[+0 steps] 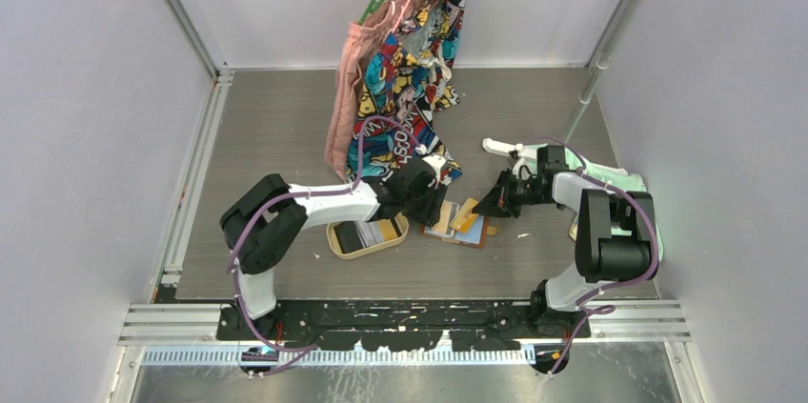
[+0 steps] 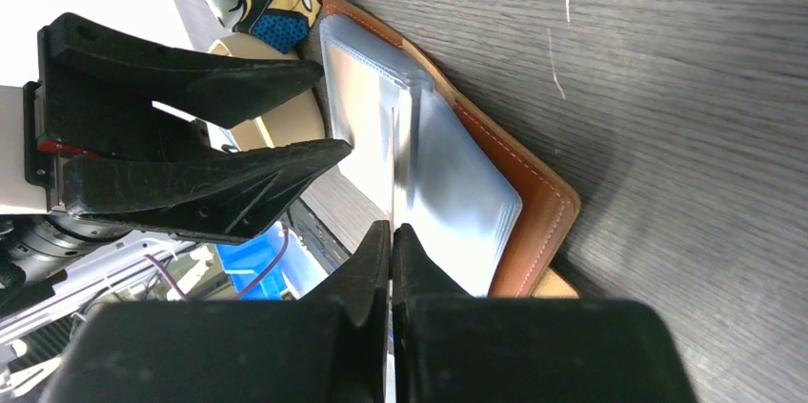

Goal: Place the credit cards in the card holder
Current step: Insert the credit card into the card holder.

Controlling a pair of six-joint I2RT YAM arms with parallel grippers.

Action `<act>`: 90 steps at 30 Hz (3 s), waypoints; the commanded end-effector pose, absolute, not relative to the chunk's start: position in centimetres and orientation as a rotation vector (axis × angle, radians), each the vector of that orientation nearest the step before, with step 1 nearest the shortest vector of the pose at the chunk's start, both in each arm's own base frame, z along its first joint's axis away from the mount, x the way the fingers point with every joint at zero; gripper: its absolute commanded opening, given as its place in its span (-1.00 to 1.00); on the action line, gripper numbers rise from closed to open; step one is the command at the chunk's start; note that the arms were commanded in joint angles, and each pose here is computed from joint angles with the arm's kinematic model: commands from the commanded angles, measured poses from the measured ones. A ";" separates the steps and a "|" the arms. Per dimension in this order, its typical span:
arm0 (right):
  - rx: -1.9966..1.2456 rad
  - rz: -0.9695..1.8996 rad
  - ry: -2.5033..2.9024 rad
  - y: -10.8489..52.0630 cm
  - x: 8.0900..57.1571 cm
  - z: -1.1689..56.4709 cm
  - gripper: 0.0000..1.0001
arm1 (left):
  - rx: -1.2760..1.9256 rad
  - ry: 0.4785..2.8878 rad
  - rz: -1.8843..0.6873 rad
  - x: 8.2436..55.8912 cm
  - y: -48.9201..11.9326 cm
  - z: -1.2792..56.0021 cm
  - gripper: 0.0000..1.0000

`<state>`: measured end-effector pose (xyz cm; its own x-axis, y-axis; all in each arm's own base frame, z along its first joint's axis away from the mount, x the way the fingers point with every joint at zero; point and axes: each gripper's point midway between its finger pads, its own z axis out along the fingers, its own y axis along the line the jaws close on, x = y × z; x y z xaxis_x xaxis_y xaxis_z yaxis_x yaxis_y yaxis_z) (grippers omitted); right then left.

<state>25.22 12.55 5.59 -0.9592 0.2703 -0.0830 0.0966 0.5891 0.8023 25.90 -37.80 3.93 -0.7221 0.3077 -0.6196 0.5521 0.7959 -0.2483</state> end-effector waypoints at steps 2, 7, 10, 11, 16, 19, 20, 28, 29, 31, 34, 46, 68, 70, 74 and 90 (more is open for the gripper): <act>0.269 1.418 2.589 13.4 25.5 5.8 -0.98 | 0.615 2.425 -0.578 27.1 -37.3 3.6 0.02; 0.309 1.454 2.602 13.6 25.1 5.2 -0.98 | 0.610 2.436 -0.619 27.6 -37.2 3.6 0.01; 0.335 1.467 2.594 13.8 24.9 4.8 -0.98 | 0.608 2.439 -0.638 27.7 -37.4 3.4 0.01; 0.335 1.477 2.589 13.9 24.9 4.8 -0.98 | 0.610 2.441 -0.645 27.7 -37.5 3.4 0.01; 0.318 1.481 2.586 14.6 24.3 4.2 -0.98 | 0.619 2.436 -0.673 27.7 -37.9 3.7 0.01; 0.353 1.488 2.571 14.7 24.2 3.9 -0.98 | 0.623 2.435 -0.691 27.7 -38.1 3.8 0.01; 0.360 1.489 2.572 14.7 24.1 3.7 -0.98 | 0.624 2.436 -0.694 27.7 -38.2 3.8 0.01; 0.394 1.507 2.603 14.7 23.4 2.9 -0.98 | 0.633 2.440 -0.715 27.4 -38.4 3.8 0.00; 0.400 1.511 2.606 14.8 23.2 2.9 -0.98 | 0.634 2.438 -0.719 27.5 -38.4 3.8 0.00; 0.407 1.515 2.612 14.8 23.1 2.7 -0.98 | 0.636 2.439 -0.722 27.4 -38.5 3.9 0.00; 0.428 1.518 2.624 14.8 23.1 2.4 -0.98 | 0.641 2.439 -0.734 27.4 -38.6 3.9 0.00; 0.405 1.558 2.595 15.0 24.5 2.4 -0.97 | 0.658 2.452 -0.784 26.8 -38.9 3.8 0.01; 0.333 1.563 2.694 16.6 25.8 1.8 -0.80 | 0.636 2.400 -0.809 27.4 -39.3 6.7 0.16; 0.328 1.554 2.698 16.6 25.8 1.8 -0.80 | 0.627 2.376 -0.760 27.8 -38.8 7.9 0.21; 0.328 1.546 2.705 16.5 25.7 1.7 -0.79 | 0.673 2.325 -0.637 27.4 -38.4 9.8 0.32; 0.318 1.543 2.720 16.5 25.7 1.7 -0.65 | 0.855 2.252 -0.483 25.3 -41.6 8.0 0.99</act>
<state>25.10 16.75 2.41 -0.9768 0.1727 0.1266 0.1929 0.4529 0.8705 24.16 -40.44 7.28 -0.6094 0.4289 -0.6668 0.6829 0.7112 -0.1668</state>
